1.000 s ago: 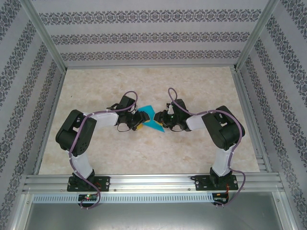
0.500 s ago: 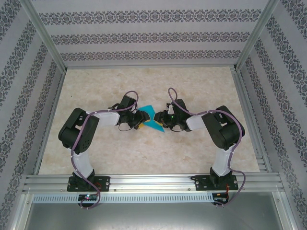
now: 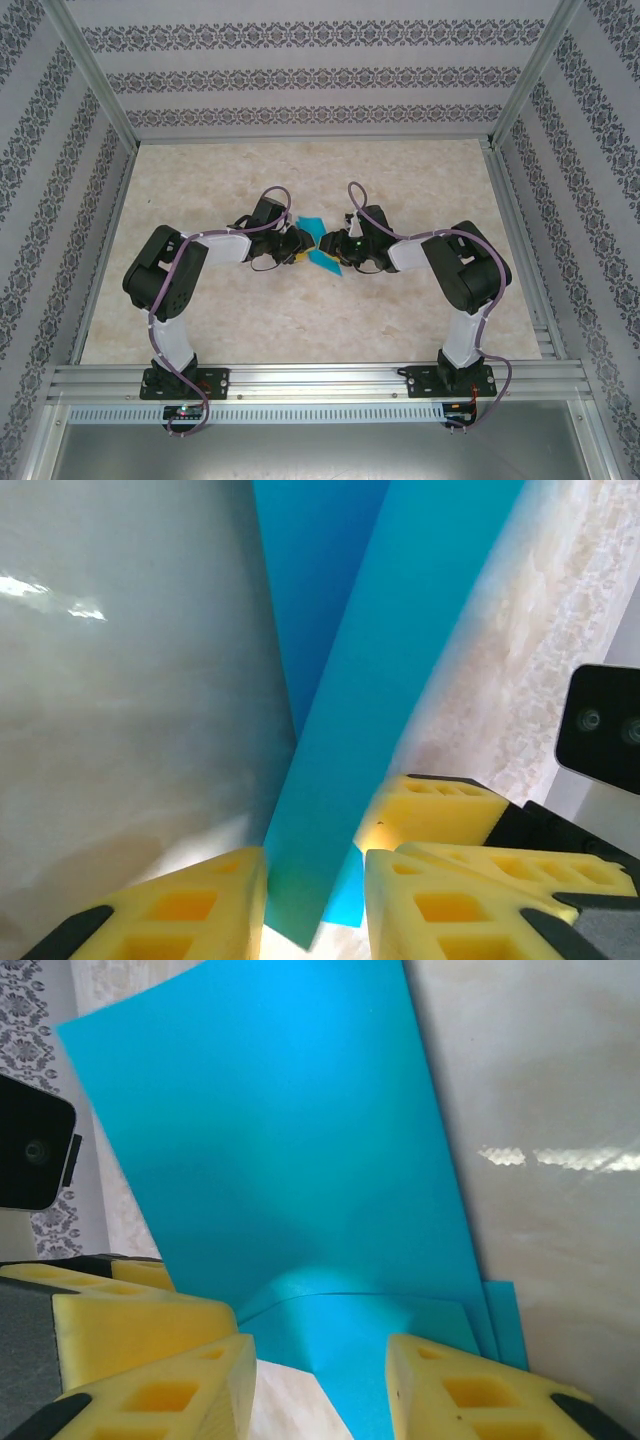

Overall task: Fold a paper plane with a square sheet of paper (pick it up from the middle)
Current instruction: Fold the wing for the fifth time at the center of the table.

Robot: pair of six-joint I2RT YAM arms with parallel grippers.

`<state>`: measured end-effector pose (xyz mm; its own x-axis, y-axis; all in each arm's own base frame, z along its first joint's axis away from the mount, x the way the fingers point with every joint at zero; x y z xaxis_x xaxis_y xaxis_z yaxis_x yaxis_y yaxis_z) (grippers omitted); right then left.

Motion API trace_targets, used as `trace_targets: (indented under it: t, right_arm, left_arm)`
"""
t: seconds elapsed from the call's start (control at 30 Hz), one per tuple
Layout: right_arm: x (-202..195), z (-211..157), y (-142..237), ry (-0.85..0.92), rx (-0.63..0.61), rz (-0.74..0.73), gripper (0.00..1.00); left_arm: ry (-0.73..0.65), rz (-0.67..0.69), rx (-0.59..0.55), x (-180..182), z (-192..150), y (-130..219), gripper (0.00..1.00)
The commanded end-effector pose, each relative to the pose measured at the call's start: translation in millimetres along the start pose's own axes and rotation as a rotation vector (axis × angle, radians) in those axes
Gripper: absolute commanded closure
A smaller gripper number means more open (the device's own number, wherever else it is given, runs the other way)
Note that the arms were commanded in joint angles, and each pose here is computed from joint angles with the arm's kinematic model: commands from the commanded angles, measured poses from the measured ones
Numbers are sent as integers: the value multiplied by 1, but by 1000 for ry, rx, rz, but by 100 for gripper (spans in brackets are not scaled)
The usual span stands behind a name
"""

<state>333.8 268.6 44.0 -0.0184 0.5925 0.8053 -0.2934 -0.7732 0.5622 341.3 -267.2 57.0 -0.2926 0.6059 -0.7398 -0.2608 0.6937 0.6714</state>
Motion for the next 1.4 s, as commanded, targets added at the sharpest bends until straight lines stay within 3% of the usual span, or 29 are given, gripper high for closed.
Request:
trace_targets:
  t: [0.0,0.17,0.37,0.63,0.77,0.97,1.37]
  right_arm:
    - [-25,0,1,-2,-3,-101,61]
    - [-32,-2,0,-28,1,-109,64]
    - [-30,1,2,-17,-1,-88,65]
    - [-19,5,4,30,7,-24,61]
    - [-9,10,10,92,-14,-8,49]
    - [14,21,33,338,-92,-49,38]
    - [35,-10,40,911,-153,-233,41]
  left_arm:
    - [-21,32,-45,2,0,7,67]
    - [-57,58,-60,0,1,14,62]
    - [-62,47,-21,0,1,3,67]
    - [-90,38,-41,-3,8,-2,84]
    - [-84,45,-53,-2,10,-2,95]
    - [-78,49,-46,-11,8,9,100]
    - [-42,85,-1,-22,0,23,100]
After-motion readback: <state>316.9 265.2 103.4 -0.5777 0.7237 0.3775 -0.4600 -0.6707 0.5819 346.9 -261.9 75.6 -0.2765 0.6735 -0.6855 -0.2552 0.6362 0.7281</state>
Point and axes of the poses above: each hand's point on the last joint's axis, 136 mm out from that joint toward the fingers, its own y axis back along the fingers, its own x axis along the line the jaws close on, z = x × y, the point moved 2 cm from there along y, back along the fingers, and after that the axes turned 1 degree about y, right-handed, at the moved point
